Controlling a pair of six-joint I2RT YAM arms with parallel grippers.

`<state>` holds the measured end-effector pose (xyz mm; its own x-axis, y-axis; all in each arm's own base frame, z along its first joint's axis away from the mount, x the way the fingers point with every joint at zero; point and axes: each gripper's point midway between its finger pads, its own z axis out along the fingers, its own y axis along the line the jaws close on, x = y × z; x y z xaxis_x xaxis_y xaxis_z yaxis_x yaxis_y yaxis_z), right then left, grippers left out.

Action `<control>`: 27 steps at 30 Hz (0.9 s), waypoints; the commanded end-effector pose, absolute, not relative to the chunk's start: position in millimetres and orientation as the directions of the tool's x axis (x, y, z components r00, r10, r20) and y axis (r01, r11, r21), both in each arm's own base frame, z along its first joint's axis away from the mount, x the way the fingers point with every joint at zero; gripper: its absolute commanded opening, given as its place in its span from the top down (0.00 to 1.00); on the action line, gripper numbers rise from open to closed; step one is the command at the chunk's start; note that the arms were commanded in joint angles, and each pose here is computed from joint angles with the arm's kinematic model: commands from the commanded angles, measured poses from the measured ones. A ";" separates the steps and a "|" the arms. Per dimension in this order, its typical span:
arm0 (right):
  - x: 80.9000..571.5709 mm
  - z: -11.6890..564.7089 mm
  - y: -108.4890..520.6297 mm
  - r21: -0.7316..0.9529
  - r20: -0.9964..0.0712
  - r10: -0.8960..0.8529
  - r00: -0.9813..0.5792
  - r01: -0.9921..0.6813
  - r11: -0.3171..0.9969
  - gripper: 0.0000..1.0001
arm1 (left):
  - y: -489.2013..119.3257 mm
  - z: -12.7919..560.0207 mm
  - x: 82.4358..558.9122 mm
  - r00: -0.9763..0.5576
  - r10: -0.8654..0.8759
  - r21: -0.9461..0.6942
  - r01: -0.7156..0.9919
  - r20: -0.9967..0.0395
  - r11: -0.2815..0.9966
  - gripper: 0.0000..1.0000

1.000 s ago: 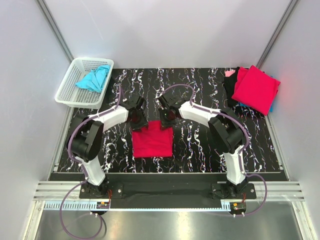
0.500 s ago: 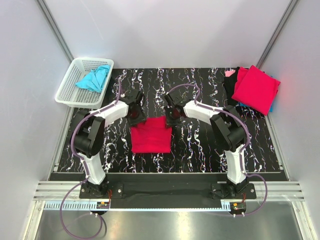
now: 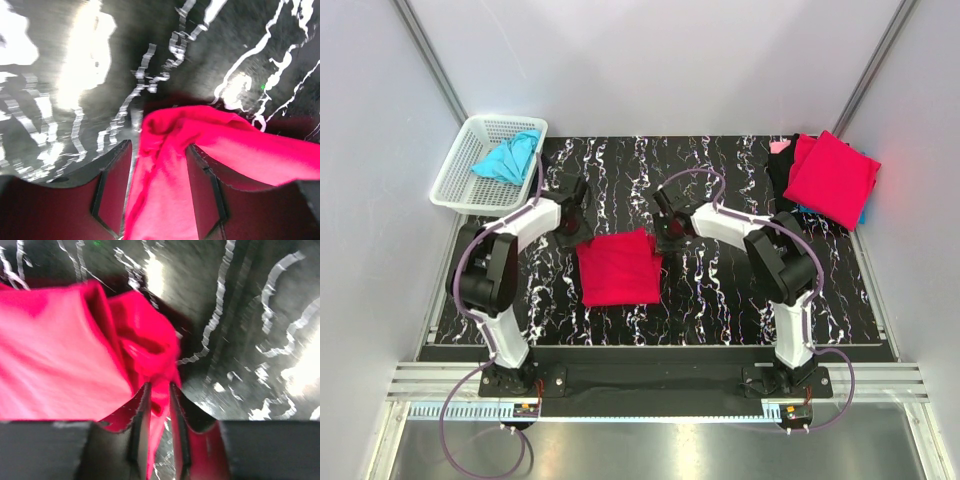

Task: Fold and stack the t-shirts
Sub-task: Fold the tshirt, then neatly place the folded tshirt to the corner

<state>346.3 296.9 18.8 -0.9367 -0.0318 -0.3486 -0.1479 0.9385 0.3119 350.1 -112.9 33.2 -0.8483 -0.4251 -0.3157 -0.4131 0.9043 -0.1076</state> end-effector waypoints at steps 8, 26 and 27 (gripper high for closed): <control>327.4 35.9 243.8 0.246 -0.396 0.032 -0.918 -0.073 0.967 0.57 | -71.9 111.6 340.6 -0.733 -0.451 -0.117 -0.460 -0.509 0.880 0.46; 278.1 64.0 274.5 0.719 -0.408 0.146 -0.901 -0.219 0.660 0.08 | -147.5 103.9 252.4 -0.861 -0.410 -0.549 -0.196 -0.300 0.812 0.44; 273.4 61.9 279.6 0.757 -0.365 0.147 -0.919 -0.201 0.621 0.09 | -148.8 104.0 251.0 -0.865 -0.406 -0.555 -0.190 -0.296 0.810 0.44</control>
<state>270.1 253.5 40.4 -0.9199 0.1258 -0.3714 -0.1441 0.7725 0.6185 242.1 -122.2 82.3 -0.8514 -0.4420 -0.2822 -0.3077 0.8568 -0.4138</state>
